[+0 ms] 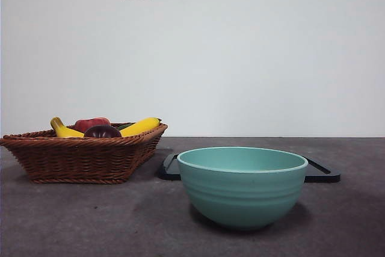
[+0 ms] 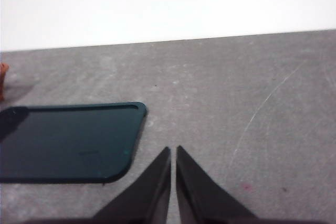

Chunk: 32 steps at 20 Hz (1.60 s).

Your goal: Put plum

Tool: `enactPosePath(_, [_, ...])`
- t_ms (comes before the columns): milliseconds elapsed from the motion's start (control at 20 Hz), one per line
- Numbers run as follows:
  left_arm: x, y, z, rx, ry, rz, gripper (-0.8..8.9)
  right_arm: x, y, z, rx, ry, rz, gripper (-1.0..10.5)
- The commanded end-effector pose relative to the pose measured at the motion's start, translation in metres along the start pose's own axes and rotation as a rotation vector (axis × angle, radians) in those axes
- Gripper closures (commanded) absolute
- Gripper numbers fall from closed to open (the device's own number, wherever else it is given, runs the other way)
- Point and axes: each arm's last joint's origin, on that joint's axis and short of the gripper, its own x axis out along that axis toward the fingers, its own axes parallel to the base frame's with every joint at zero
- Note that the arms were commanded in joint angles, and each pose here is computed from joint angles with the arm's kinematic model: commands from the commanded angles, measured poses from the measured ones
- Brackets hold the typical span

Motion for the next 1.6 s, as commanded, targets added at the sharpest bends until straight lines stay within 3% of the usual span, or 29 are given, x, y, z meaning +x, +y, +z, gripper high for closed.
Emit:
enactPosePath(50, [0.001, 0.001, -0.004, -0.107, 0.022, 0.004, 8.05, -0.001, 0.000, 0.003, 0.103, -0.019, 0.004, 9.4])
enactPosePath(250, [-0.003, -0.003, 0.007, -0.149, 0.013, -0.041, 8.05, -0.005, 0.003, 0.017, 0.153, -0.057, 0.013, 9.4])
enactPosePath(750, [-0.027, -0.021, 0.061, -0.164, 0.018, -0.068, 8.04, -0.034, 0.017, 0.086, 0.142, -0.090, 0.029, 9.4])
enactPosePath(1000, [-0.035, -0.032, 0.090, -0.098, 0.084, -0.125, 8.04, -0.039, 0.025, 0.117, 0.095, 0.031, 0.092, 9.4])
enactPosePath(1600, [-0.027, -0.052, 0.137, 0.062, 0.439, -0.357, 8.04, -0.020, 0.039, 0.168, 0.051, 0.429, 0.340, 9.4])
